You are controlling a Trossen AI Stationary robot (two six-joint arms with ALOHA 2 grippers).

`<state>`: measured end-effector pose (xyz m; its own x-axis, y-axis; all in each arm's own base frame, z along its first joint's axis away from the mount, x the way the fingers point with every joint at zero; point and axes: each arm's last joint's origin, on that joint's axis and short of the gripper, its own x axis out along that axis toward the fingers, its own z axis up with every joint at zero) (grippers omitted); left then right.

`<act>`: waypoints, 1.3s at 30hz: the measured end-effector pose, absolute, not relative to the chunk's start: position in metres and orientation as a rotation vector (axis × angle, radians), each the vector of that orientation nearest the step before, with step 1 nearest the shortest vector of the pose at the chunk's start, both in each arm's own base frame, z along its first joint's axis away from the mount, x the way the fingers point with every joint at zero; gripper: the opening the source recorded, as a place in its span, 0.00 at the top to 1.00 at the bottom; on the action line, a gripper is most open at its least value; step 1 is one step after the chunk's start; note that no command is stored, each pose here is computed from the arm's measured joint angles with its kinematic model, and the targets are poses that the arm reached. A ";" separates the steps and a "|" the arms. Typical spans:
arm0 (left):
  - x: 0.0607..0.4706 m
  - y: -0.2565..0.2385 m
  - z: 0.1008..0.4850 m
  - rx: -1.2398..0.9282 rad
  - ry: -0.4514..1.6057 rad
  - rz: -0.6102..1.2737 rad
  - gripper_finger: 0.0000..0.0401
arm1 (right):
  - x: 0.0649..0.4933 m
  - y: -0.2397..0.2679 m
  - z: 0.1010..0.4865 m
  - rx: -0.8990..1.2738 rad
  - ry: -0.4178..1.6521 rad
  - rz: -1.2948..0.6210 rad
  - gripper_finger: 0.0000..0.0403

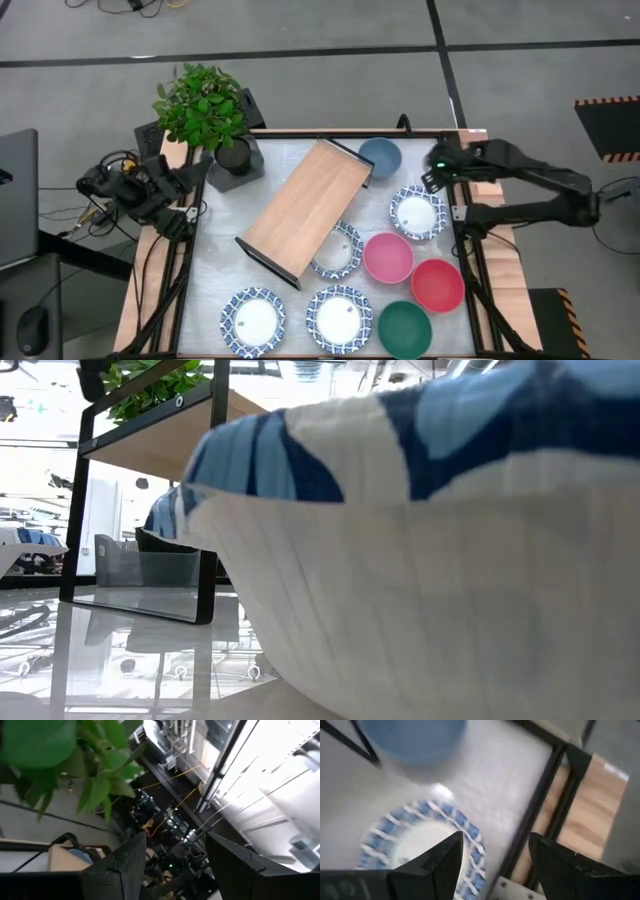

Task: Place and stack bowls onto a shelf
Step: Put the top right white patterned bowl on the shelf

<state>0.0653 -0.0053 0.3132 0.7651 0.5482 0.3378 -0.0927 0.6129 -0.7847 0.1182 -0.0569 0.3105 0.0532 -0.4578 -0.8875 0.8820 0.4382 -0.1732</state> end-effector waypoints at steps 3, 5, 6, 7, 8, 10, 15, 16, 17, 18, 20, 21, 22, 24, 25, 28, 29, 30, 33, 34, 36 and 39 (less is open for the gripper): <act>0.066 -0.005 0.310 -0.857 -0.587 0.424 0.53 | 0.129 -0.068 0.285 0.496 1.218 -1.077 0.37; 0.067 -0.006 0.309 -0.855 -0.578 0.427 0.53 | 0.133 -0.074 0.267 0.531 1.282 -1.041 0.37; 0.067 -0.006 0.309 -0.852 -0.573 0.428 0.53 | 0.134 -0.077 0.258 0.544 1.299 -1.027 0.37; 0.068 -0.006 0.308 -0.850 -0.569 0.429 0.53 | 0.135 -0.079 0.250 0.560 1.311 -1.014 0.37; 0.068 -0.006 0.308 -0.850 -0.563 0.429 0.53 | 0.135 -0.081 0.243 0.572 1.320 -1.000 0.37; 0.068 -0.006 0.307 -0.853 -0.558 0.429 0.53 | 0.133 -0.085 0.228 0.590 1.354 -0.991 0.37; 0.069 -0.007 0.306 -0.850 -0.546 0.429 0.53 | 0.118 -0.092 0.205 0.662 1.419 -1.015 0.37; 0.069 -0.007 0.305 -0.849 -0.543 0.429 0.53 | 0.118 -0.095 0.205 0.692 1.405 -0.991 0.37; 0.069 -0.007 0.305 -0.851 -0.542 0.429 0.53 | 0.117 -0.097 0.206 0.705 1.383 -0.978 0.37; 0.070 -0.007 0.305 -0.850 -0.541 0.430 0.53 | 0.117 -0.099 0.207 0.714 1.364 -0.973 0.37; 0.070 -0.007 0.304 -0.845 -0.534 0.434 0.53 | 0.116 -0.102 0.208 0.725 1.355 -0.982 0.37; 0.070 -0.007 0.304 -0.843 -0.531 0.435 0.53 | 0.115 -0.102 0.207 0.733 1.363 -0.987 0.37; 0.070 -0.007 0.304 -0.844 -0.528 0.436 0.53 | 0.114 -0.103 0.207 0.741 1.369 -0.990 0.37; 0.070 -0.007 0.303 -0.849 -0.525 0.435 0.53 | 0.114 -0.104 0.206 0.766 1.363 -0.979 0.37; 0.071 -0.007 0.303 -0.853 -0.523 0.433 0.53 | 0.114 -0.104 0.205 0.776 1.360 -0.973 0.37; 0.072 -0.008 0.301 -0.854 -0.508 0.435 0.53 | 0.114 -0.104 0.200 0.797 1.376 -0.959 0.37; 0.072 -0.008 0.300 -0.855 -0.505 0.435 0.53 | 0.114 -0.104 0.198 0.802 1.389 -0.957 0.37; 0.072 -0.008 0.300 -0.857 -0.501 0.436 0.53 | 0.115 -0.104 0.197 0.807 1.400 -0.955 0.37; 0.073 -0.008 0.298 -0.863 -0.490 0.436 0.53 | 0.118 -0.107 0.192 0.814 1.429 -0.952 0.37; 0.073 -0.009 0.298 -0.863 -0.487 0.437 0.53 | 0.119 -0.108 0.190 0.817 1.443 -0.951 0.37; 0.073 -0.009 0.298 -0.864 -0.486 0.437 0.53 | 0.121 -0.109 0.186 0.823 1.474 -0.950 0.37; 0.073 -0.009 0.298 -0.862 -0.485 0.437 0.53 | 0.123 -0.112 0.180 0.832 1.519 -0.948 0.37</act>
